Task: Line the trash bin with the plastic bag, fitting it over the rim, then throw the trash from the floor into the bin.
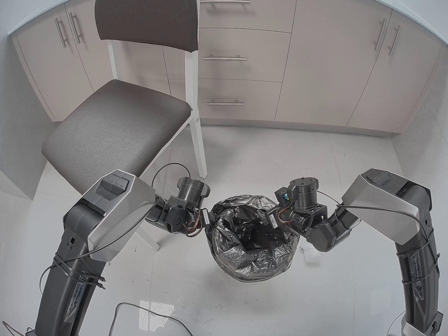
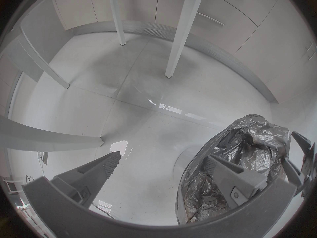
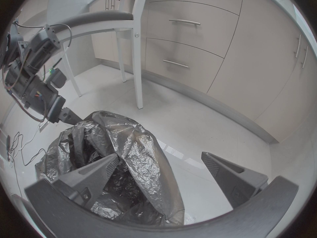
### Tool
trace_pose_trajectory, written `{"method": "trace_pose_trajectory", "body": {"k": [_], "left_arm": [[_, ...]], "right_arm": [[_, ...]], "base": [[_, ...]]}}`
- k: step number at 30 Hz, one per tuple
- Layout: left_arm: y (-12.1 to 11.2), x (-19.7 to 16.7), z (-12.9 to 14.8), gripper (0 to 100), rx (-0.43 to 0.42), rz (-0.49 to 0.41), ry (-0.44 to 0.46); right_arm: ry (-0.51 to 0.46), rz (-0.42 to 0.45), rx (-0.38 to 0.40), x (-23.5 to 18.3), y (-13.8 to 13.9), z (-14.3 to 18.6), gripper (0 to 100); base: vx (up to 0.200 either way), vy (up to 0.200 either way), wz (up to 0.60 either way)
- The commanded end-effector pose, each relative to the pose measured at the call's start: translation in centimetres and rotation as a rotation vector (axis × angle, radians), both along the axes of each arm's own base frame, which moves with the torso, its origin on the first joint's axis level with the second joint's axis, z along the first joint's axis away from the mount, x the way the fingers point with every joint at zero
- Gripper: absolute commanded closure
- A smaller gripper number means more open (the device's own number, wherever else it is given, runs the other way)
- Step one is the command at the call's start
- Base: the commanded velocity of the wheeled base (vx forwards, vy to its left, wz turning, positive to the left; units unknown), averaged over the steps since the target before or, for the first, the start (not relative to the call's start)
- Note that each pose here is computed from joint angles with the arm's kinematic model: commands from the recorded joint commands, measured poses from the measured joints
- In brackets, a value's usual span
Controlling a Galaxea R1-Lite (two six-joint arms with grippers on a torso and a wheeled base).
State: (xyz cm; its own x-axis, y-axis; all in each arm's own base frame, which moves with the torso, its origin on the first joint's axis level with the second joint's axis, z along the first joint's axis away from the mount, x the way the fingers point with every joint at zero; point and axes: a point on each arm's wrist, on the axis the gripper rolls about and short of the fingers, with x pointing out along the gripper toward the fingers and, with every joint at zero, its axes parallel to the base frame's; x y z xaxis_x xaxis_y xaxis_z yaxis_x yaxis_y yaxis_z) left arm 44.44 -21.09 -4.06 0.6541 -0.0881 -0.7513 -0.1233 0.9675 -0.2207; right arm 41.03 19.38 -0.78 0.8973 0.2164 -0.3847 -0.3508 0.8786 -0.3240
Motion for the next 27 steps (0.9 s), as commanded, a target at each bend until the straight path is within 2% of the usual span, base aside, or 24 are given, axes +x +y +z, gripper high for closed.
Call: {"method": "trace_pose_trajectory", "body": {"k": [1, 16, 27], "left_arm": [[0.0, 0.0, 0.0, 0, -0.001, 0.001, -0.001], [-0.1, 0.0, 0.0, 0, 0.000, -0.001, 0.000], [-0.1, 0.0, 0.0, 0, 0.001, -0.002, 0.000]], "right_arm": [[-0.015, -0.031, 0.001, 0.7, -0.1, -0.5, 0], [-0.060, -0.084, 0.015, 2.1, -1.0, 0.5, 0], [-0.047, -0.119, 0.007, 3.3, -2.2, -1.4, 0]], "base": [[0.000, 0.000, 0.00], [0.000, 0.000, 0.00], [0.000, 0.000, 0.00]]}}
